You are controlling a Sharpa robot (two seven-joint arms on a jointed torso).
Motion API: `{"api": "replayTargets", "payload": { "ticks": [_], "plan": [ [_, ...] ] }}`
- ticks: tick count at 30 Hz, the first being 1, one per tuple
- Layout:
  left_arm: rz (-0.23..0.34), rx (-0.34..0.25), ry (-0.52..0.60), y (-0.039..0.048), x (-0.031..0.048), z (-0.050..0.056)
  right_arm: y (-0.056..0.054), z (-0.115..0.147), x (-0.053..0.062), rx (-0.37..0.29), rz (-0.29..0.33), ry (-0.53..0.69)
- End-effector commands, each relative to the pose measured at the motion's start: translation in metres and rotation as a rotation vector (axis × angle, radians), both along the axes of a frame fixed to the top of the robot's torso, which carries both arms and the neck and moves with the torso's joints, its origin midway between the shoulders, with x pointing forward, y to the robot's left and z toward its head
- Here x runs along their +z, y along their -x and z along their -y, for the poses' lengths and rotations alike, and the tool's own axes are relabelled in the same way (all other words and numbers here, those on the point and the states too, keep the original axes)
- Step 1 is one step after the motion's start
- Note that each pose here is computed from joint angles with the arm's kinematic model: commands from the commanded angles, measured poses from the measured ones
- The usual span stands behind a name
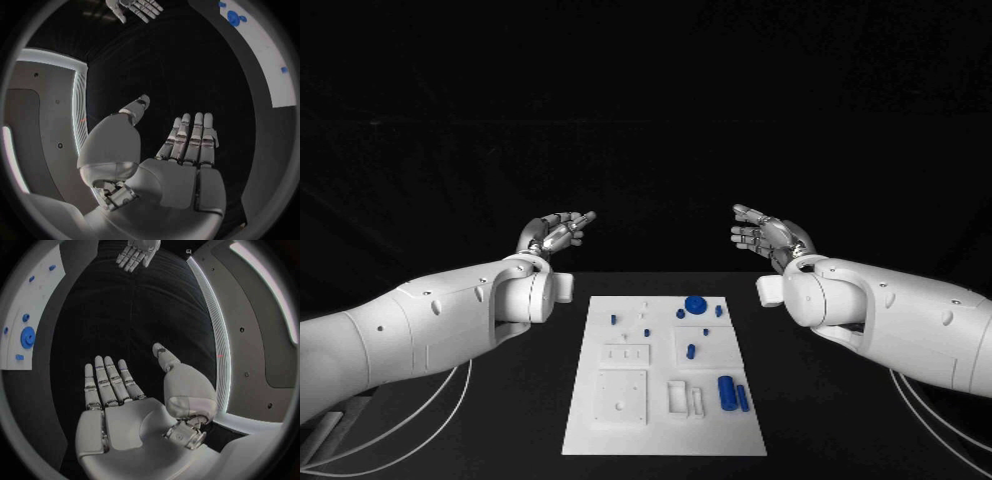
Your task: Assemble the parts on the task board
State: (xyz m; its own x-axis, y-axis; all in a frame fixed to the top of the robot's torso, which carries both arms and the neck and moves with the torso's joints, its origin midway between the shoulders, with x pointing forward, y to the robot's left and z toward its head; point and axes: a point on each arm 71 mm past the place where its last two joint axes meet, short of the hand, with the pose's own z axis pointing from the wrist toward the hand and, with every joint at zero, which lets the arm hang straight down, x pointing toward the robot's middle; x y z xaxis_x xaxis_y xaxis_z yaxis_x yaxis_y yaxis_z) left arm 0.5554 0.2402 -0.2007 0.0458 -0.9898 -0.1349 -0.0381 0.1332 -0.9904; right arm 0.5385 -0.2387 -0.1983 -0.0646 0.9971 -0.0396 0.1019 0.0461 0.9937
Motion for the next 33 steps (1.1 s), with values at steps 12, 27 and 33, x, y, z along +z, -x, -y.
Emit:
{"api": "replayTargets", "payload": {
  "ticks": [12, 27, 33],
  "plan": [
    [-0.065, -0.094, 0.054, -0.0164, 0.0131, -0.003, -0.026, 0.007, 0.009, 0.193, -0.006, 0.271],
    [-0.071, -0.203, 0.078, 0.0065, 0.0161, -0.007, -0.038, -0.021, 0.013, 0.286, 0.217, 0.831],
    [-0.064, -0.283, 0.093, 0.0217, 0.0233, 0.001, -0.037, -0.034, 0.013, 0.401, 0.324, 1.049]
  ]
}}
